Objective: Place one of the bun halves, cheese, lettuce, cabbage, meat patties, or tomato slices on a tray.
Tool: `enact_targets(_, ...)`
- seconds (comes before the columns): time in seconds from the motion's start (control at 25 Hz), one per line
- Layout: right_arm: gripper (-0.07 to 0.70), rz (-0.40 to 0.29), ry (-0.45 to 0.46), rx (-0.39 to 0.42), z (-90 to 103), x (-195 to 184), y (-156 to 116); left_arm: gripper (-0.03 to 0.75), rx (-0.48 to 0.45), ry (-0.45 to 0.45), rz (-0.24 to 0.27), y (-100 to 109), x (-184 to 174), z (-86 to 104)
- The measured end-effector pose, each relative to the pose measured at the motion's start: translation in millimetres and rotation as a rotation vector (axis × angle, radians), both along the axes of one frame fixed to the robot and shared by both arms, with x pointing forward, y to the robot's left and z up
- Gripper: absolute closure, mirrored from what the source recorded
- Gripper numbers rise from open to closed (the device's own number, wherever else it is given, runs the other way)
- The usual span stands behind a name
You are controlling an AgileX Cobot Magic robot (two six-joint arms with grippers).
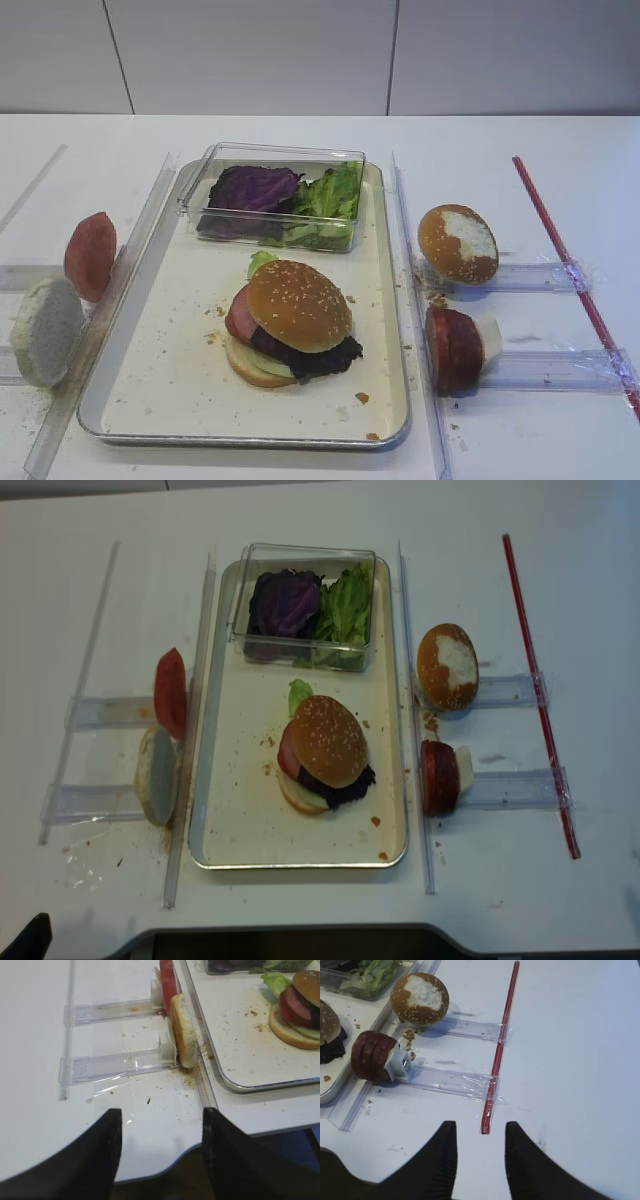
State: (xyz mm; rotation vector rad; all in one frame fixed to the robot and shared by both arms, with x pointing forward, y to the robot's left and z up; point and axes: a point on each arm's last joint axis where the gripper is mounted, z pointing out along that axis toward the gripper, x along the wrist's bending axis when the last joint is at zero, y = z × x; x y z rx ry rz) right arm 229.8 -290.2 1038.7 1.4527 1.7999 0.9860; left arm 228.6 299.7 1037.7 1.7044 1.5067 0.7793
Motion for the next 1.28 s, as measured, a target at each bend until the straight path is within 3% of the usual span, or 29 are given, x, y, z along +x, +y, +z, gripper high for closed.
enact_targets(1.28, 0.364, 0.0, 0.002, 0.0, -0.6, 0.2, 0.0, 0.365, 0.0, 0.0, 0.0, 0.0, 0.0, 0.0)
